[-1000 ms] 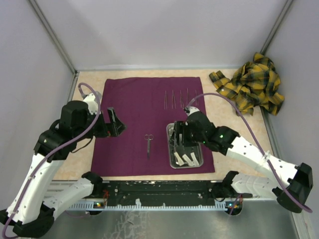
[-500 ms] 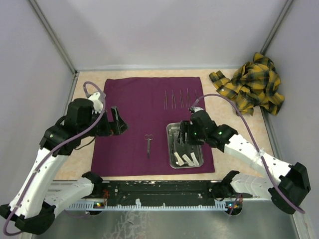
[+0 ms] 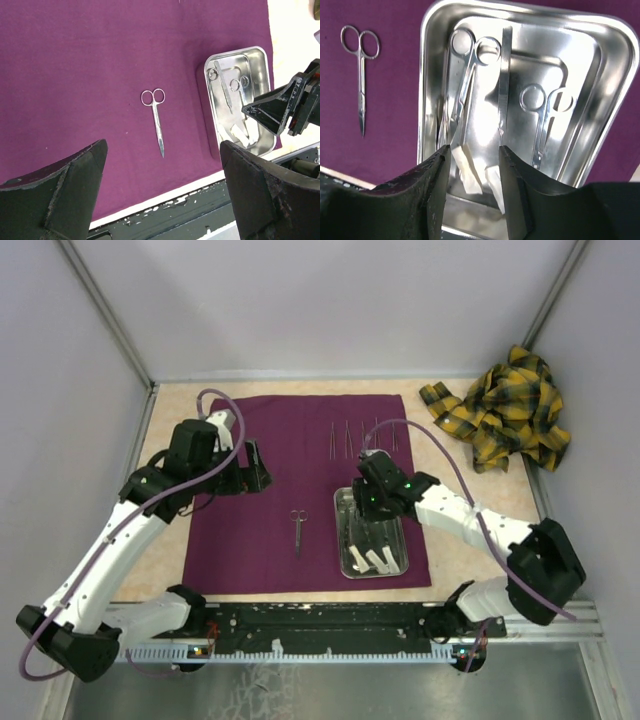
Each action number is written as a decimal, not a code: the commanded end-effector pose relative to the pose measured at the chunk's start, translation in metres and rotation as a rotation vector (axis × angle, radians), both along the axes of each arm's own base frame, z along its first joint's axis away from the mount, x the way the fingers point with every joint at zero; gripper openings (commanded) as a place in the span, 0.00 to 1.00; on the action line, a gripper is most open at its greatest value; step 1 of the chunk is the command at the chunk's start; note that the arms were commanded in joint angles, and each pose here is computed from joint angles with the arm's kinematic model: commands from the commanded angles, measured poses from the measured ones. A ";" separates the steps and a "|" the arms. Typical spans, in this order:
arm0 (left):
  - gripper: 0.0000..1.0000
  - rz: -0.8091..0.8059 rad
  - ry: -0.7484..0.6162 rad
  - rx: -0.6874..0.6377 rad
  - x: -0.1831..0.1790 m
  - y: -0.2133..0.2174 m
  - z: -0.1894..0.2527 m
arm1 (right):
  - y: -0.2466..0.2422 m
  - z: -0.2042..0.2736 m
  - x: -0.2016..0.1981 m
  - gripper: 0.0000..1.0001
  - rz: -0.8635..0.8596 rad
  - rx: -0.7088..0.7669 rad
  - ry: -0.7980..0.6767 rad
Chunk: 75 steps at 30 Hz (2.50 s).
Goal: Open and lay out the surgical kit
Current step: Pick up the medical item from the container.
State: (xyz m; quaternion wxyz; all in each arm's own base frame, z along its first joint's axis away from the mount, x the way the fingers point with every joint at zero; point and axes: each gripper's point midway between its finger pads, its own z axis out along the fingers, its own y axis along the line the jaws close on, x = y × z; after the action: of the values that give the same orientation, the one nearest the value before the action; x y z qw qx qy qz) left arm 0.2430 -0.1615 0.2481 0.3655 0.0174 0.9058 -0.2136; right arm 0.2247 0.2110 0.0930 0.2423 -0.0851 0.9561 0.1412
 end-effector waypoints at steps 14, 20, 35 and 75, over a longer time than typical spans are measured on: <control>1.00 -0.006 -0.091 0.025 0.026 -0.005 -0.004 | 0.019 0.004 0.069 0.35 -0.010 -0.114 -0.129; 1.00 -0.006 -0.101 0.029 0.024 -0.001 -0.004 | 0.021 0.003 0.071 0.31 -0.002 -0.121 -0.120; 1.00 -0.026 -0.092 0.034 0.021 -0.002 -0.011 | 0.009 -0.012 0.013 0.31 0.050 -0.039 -0.024; 1.00 -0.013 -0.092 0.028 0.009 0.006 0.003 | 0.035 -0.043 -0.036 0.27 0.205 -0.001 0.037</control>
State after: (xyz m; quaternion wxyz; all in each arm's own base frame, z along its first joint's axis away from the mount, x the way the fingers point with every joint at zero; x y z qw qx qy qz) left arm 0.2525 -0.1579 0.2352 0.3889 0.0408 0.8989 -0.1975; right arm 0.1727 0.2277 0.0346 0.1744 -0.1710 0.9577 0.1520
